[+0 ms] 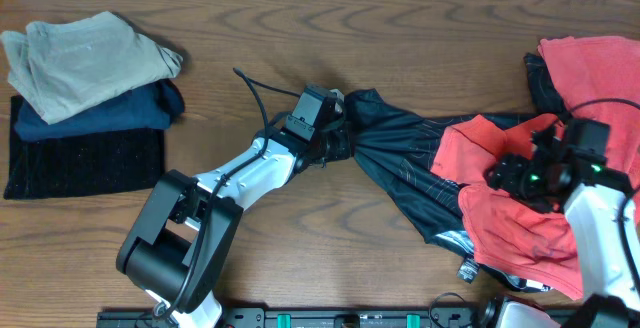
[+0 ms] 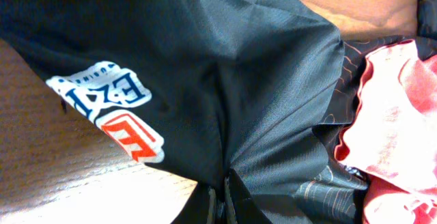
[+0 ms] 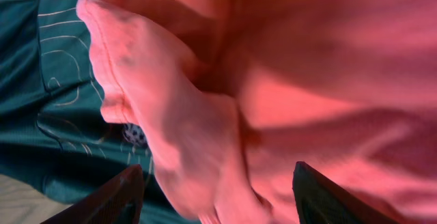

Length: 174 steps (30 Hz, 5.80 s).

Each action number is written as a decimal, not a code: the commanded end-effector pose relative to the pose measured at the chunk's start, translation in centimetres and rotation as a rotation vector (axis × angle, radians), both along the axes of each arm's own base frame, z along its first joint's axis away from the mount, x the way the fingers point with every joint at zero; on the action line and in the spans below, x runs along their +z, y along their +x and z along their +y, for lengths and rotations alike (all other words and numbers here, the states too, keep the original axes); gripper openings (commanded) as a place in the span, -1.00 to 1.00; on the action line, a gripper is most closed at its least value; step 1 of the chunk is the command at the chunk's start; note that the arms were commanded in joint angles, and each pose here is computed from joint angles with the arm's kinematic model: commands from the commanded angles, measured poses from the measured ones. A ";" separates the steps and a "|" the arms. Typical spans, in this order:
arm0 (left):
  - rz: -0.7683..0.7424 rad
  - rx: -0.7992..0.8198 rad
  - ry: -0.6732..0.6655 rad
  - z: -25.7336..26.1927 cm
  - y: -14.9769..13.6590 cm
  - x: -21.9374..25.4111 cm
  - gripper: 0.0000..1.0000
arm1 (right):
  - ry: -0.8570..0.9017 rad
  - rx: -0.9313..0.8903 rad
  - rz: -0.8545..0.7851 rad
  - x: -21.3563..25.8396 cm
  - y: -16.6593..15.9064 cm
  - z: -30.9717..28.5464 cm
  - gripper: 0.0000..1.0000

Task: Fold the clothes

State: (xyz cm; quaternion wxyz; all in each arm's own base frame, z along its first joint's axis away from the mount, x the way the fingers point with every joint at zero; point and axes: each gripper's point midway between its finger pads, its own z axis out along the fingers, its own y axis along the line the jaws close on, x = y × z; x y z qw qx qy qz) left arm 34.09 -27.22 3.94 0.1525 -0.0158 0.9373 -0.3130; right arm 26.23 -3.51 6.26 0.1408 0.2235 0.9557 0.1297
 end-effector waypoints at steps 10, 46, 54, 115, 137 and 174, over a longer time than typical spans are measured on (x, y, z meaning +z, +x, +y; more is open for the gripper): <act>-0.025 -0.013 0.051 1.3 0.3 -0.4 -0.88 | -0.103 0.002 0.032 -2.9 2.2 -0.3 -0.98; -0.324 0.472 0.066 22.5 10.6 10.6 -0.88 | -0.202 -0.312 -0.140 15.7 2.8 -12.8 -0.45; -0.284 0.462 0.082 22.5 9.9 9.7 -0.88 | -0.170 -0.072 0.006 9.6 3.9 -6.6 0.11; -0.476 0.392 0.145 21.6 13.4 14.4 -0.88 | -0.075 0.056 0.084 6.5 5.3 -4.4 -0.63; 0.193 0.188 0.178 15.9 2.2 8.0 0.96 | -0.090 0.078 0.189 4.0 2.9 -3.6 -0.42; 0.423 0.135 0.530 12.4 -5.0 -3.8 -0.88 | -0.083 0.094 0.215 3.9 2.3 -3.4 -0.40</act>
